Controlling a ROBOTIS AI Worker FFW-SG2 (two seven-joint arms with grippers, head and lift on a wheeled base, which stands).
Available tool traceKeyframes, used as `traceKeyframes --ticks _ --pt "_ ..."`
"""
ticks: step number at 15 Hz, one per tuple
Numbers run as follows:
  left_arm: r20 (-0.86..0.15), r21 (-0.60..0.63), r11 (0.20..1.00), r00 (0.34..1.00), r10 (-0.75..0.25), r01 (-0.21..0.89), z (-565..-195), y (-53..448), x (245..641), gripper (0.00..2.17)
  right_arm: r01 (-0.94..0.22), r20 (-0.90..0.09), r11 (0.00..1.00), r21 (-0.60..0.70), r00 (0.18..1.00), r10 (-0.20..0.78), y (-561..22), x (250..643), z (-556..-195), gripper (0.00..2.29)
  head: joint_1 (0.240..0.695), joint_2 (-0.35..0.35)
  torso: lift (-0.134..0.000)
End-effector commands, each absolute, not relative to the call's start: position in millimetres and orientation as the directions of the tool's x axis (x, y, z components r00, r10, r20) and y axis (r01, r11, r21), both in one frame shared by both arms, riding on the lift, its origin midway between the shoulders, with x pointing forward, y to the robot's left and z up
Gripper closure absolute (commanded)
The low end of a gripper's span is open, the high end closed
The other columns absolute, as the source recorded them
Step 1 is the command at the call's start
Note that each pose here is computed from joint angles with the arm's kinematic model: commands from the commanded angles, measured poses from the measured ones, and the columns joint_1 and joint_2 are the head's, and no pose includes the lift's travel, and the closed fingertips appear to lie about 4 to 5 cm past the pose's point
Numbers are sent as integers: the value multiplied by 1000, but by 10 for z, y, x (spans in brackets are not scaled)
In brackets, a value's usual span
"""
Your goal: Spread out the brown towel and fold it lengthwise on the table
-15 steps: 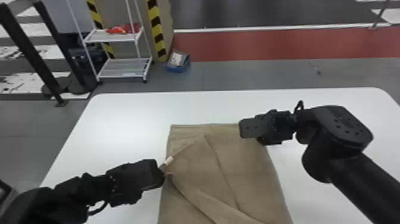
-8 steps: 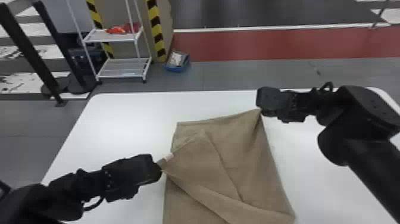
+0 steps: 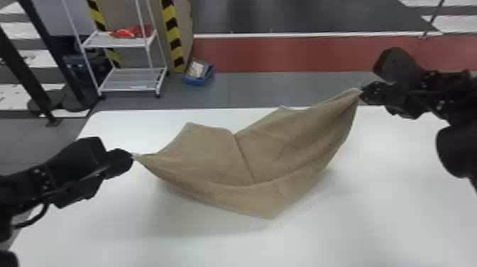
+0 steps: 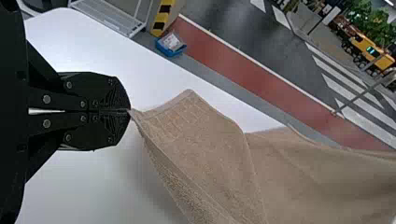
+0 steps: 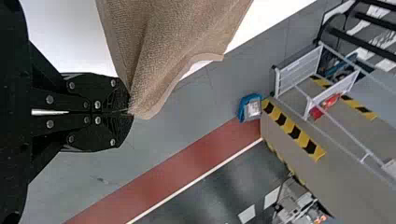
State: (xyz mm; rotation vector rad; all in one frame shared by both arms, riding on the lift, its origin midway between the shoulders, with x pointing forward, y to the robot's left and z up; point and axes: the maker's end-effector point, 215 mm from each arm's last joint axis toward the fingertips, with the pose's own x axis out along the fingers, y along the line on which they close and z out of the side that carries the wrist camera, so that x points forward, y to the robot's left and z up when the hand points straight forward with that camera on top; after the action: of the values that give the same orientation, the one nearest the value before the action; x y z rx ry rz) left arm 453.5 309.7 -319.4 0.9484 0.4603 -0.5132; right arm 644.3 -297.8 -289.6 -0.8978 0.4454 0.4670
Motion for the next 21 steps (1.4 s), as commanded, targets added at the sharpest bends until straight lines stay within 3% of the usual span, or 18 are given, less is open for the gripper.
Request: traceKeyframes --ticks 1,5,8,15,21 --pt "-574 643 496 796 -191 583 -3166 3226 4521 1825 -512 -551 587 -628 824 129 -3563 5988 -2866 1558 684 24 -125" --pt "-609 614 504 771 -186 607 -3427 3286 4468 1825 -535 -629 591 -603 775 59 -4119 4895 -3387 1558 695 -51 -125" --pt "-621 608 513 766 -169 606 -3499 3376 4414 1825 -543 -651 583 -605 758 30 -4384 4382 -3575 1558 695 -101 -125" --pt "-617 637 565 786 -34 524 -3336 4142 4195 1825 -590 -715 579 -562 699 19 -4632 3851 -3799 1555 695 -106 -125" --pt "-694 585 581 720 -1 566 -3409 4449 3702 1825 -701 -777 539 -467 616 128 -4301 3596 -3765 1558 695 -26 -125"
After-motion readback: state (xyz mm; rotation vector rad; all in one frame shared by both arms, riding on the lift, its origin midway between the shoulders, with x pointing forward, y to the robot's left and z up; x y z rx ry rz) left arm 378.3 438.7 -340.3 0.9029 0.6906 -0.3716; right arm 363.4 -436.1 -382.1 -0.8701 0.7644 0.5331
